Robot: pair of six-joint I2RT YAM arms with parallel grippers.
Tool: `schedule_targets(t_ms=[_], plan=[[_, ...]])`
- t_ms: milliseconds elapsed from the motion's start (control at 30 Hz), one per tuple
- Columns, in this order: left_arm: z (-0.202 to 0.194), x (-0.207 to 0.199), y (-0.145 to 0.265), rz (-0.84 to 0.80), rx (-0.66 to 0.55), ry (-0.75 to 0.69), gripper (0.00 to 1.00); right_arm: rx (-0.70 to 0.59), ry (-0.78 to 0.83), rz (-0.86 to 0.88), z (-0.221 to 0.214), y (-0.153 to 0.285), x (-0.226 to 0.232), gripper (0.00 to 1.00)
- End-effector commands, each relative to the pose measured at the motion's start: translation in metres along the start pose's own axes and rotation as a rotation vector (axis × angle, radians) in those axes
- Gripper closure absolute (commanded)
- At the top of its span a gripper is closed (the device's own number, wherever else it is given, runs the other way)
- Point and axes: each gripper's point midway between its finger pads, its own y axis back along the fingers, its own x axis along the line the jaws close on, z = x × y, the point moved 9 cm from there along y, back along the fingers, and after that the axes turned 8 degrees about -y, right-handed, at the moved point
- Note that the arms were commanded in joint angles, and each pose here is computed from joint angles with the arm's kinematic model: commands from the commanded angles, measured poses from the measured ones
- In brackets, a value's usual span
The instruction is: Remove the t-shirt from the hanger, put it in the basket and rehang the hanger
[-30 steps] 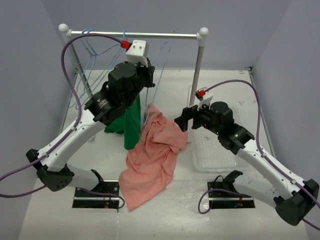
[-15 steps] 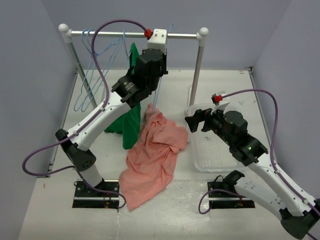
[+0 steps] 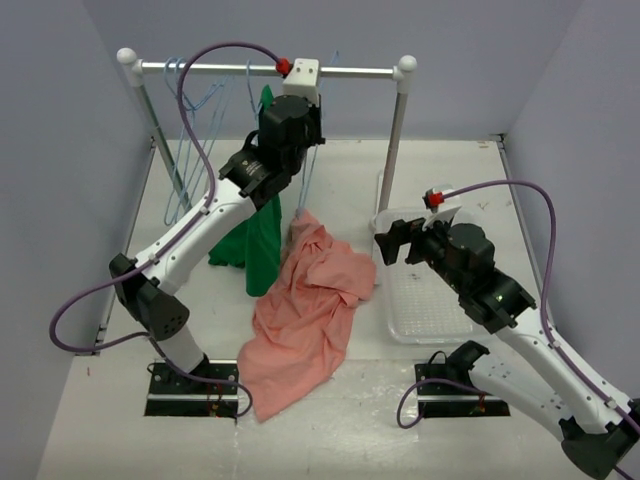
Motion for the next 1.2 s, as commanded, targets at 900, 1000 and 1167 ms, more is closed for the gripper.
schedule_targets(t_ms=[900, 1000, 1167], plan=[[0.014, 0.040, 0.187, -0.429, 0.018, 0.183, 0.00, 0.161, 0.004, 0.272, -0.020, 0.008, 0.022, 0.01], [0.021, 0.050, 0.220, -0.544, -0.008, 0.184, 0.00, 0.242, 0.036, 0.288, -0.036, 0.003, 0.029, 0.01], [0.011, 0.081, 0.254, -0.432, 0.034, 0.206, 0.00, 0.371, 0.096, 0.276, -0.068, -0.014, 0.047, 0.01]])
